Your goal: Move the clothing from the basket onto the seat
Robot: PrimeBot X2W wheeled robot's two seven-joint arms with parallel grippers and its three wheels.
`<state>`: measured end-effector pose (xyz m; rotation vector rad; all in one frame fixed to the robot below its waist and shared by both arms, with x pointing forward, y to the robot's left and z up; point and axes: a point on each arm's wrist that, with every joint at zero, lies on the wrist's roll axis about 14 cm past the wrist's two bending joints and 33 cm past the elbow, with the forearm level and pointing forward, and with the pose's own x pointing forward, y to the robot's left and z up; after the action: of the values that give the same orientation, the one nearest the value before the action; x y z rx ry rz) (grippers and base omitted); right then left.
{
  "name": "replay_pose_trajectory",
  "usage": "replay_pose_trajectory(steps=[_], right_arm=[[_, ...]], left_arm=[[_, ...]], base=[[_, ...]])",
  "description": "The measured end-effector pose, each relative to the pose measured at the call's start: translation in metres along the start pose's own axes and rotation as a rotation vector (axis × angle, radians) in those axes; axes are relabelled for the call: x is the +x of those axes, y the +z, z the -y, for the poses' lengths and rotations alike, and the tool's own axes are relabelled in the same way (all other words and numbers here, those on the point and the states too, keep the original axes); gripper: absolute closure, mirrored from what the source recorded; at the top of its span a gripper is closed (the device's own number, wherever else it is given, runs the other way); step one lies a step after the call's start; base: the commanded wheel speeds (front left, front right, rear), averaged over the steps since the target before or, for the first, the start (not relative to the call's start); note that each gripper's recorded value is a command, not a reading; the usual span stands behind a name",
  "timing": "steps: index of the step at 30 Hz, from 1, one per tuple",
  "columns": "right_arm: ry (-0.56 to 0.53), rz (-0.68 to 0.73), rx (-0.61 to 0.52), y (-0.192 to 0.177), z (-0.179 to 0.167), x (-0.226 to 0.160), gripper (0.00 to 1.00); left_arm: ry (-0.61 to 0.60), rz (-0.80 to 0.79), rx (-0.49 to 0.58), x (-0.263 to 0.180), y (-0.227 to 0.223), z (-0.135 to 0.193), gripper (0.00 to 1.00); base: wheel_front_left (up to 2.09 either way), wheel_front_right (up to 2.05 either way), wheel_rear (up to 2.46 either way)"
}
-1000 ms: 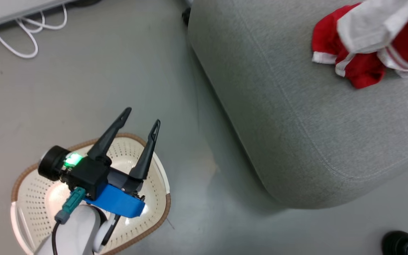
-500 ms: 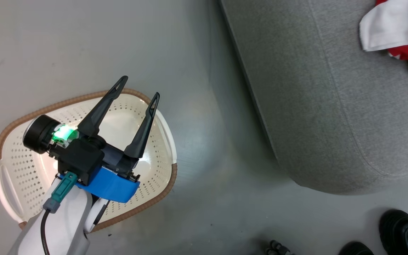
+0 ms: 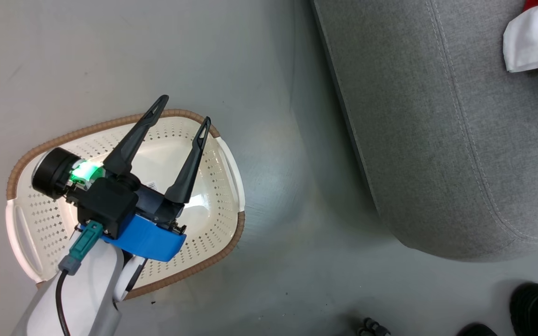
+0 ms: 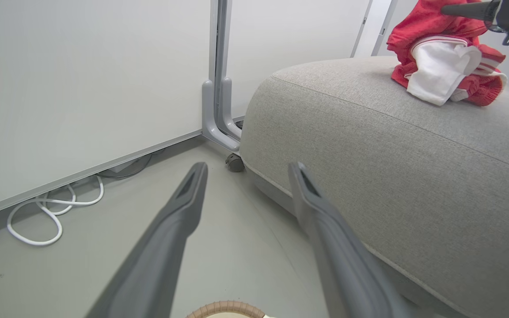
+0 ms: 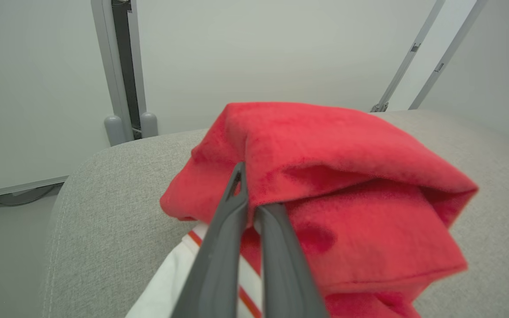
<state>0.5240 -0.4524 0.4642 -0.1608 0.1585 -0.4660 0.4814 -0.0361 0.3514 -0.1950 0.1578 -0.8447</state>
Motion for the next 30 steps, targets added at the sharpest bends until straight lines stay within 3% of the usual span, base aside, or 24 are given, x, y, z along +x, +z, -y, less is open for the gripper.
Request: replay_pose_trajectory(steps=[2,3,20,30], right_arm=[[0.004,0.006,-0.008,0.003,-0.001,-0.001,0.51],[0.006,0.010,-0.012,0.005,-0.001,-0.001,0.01],[0.038,0.027,-0.040,0.012,0.006,-0.039,0.00],[0.127,0.078,0.021,0.022,-0.007,-0.100,0.00]], left_arm=[[0.000,0.001,-0.001,0.000,0.001,0.002,0.00],[0.000,0.001,-0.002,0.000,0.002,0.003,0.00],[0.047,0.052,-0.011,-0.012,0.044,0.021,0.00],[0.170,0.090,-0.028,-0.054,0.082,0.034,0.00]], base=[[0.00,0.00,0.00],[0.00,0.00,0.00],[0.00,0.00,0.00],[0.00,0.00,0.00]])
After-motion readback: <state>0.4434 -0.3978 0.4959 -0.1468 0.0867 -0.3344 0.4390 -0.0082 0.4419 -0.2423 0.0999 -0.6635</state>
